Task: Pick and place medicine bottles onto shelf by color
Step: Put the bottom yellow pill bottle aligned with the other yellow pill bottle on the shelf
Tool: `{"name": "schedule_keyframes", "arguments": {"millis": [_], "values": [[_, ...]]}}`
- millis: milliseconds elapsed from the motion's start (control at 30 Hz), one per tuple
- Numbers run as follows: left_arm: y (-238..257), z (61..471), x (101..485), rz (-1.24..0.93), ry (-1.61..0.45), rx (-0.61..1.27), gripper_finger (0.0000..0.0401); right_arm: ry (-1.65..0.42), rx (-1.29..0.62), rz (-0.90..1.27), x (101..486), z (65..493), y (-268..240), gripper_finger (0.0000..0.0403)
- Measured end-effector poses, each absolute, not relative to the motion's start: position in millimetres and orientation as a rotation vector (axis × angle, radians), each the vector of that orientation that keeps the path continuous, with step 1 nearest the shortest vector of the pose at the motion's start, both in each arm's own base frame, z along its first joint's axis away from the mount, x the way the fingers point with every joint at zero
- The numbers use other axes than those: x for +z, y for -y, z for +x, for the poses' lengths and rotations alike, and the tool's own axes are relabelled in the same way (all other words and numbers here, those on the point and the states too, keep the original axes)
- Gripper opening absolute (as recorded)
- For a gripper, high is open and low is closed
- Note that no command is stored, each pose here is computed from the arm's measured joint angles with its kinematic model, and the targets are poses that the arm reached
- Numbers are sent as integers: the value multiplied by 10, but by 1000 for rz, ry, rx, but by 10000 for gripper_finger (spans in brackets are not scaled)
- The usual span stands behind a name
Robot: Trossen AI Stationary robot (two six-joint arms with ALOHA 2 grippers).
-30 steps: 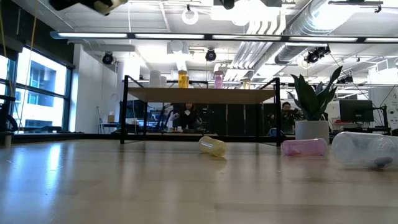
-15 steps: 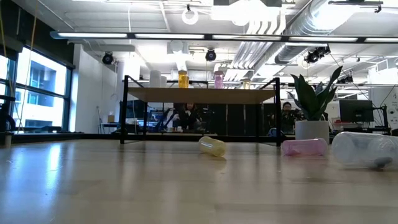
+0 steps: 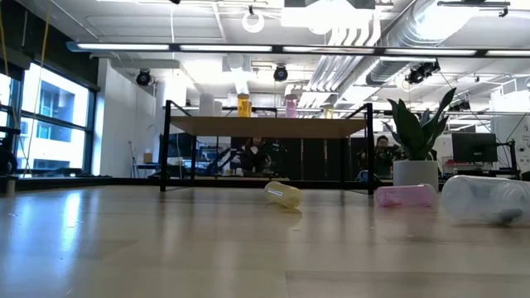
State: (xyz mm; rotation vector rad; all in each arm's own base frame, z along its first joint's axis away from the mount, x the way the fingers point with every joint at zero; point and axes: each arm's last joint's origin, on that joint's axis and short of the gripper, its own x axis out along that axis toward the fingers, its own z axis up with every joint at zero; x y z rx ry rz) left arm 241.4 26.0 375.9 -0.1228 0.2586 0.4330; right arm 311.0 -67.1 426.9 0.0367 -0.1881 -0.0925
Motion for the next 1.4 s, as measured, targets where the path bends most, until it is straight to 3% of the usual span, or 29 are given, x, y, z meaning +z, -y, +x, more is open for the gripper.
{"name": "schedule_keyframes", "arguments": {"millis": [200,500,1100,1400], "values": [[-400,2574,3718,-100,-227,447,93,204,-22,18,4347,2933,945,226],[-573,2857,3533,-78,-237,491,93,109,171,114,4198,2964,1151,224],[-641,3138,3135,-99,-397,456,93,-283,122,190,3777,2982,1056,222],[-620,3145,3126,-112,-407,393,93,-335,89,161,3733,3066,796,222]]}}
